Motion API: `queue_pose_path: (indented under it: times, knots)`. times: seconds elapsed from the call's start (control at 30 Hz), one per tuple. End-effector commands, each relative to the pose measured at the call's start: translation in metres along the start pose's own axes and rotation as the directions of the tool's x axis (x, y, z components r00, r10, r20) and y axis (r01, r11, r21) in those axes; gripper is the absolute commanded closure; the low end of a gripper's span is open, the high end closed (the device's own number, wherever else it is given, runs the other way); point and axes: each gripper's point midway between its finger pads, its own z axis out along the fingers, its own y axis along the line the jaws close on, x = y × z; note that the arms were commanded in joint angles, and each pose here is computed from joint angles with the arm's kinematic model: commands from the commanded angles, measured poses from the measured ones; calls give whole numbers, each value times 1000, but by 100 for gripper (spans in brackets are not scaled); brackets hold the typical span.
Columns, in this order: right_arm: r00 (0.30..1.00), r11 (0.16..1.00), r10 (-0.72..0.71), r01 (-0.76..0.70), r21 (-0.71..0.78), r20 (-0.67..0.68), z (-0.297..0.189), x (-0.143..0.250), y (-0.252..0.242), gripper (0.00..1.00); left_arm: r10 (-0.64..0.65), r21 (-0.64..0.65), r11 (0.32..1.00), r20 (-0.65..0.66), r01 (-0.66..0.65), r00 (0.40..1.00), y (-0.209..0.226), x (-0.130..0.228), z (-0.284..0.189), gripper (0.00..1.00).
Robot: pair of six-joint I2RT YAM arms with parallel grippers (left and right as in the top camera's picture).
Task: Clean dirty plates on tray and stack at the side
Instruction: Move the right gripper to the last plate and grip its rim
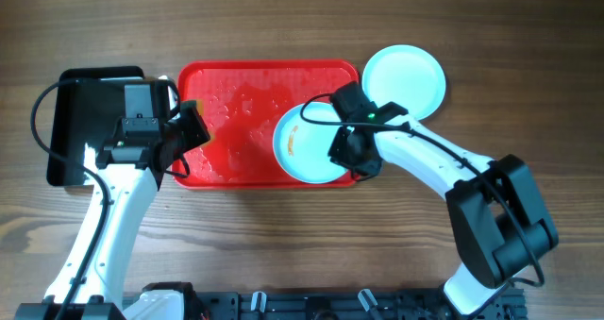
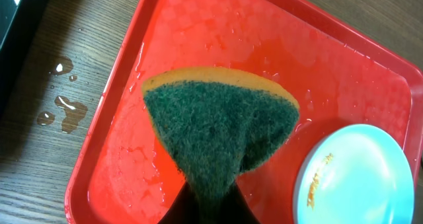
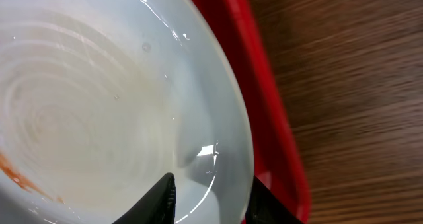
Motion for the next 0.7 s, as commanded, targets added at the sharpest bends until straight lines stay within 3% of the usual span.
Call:
queue_pose_path:
  times: [0.0, 0.13, 0.27, 0.43, 0.67]
  knots:
    - [998, 998, -53, 52, -43, -17, 16, 4, 12, 66, -10, 12, 1000, -1, 10, 1000, -2, -1, 1, 96]
    - [948, 907, -318, 304, -291, -2, 12, 15, 67, 66, -10, 14, 1000, 2, 10, 1000, -2, -2, 1, 96]
    - [892, 827, -445, 444, -346, 80, 8, 25, 94, 53, -10, 14, 1000, 3, 10, 1000, -2, -2, 1, 96]
    - [889, 842, -442, 457, -288, 117, 7, 15, 91, 51, -10, 14, 1000, 3, 10, 1000, -2, -2, 1, 96]
    - [871, 847, -448, 485, -218, 200, -10, -32, 84, 47, -10, 14, 1000, 3, 10, 1000, -2, -2, 1, 96]
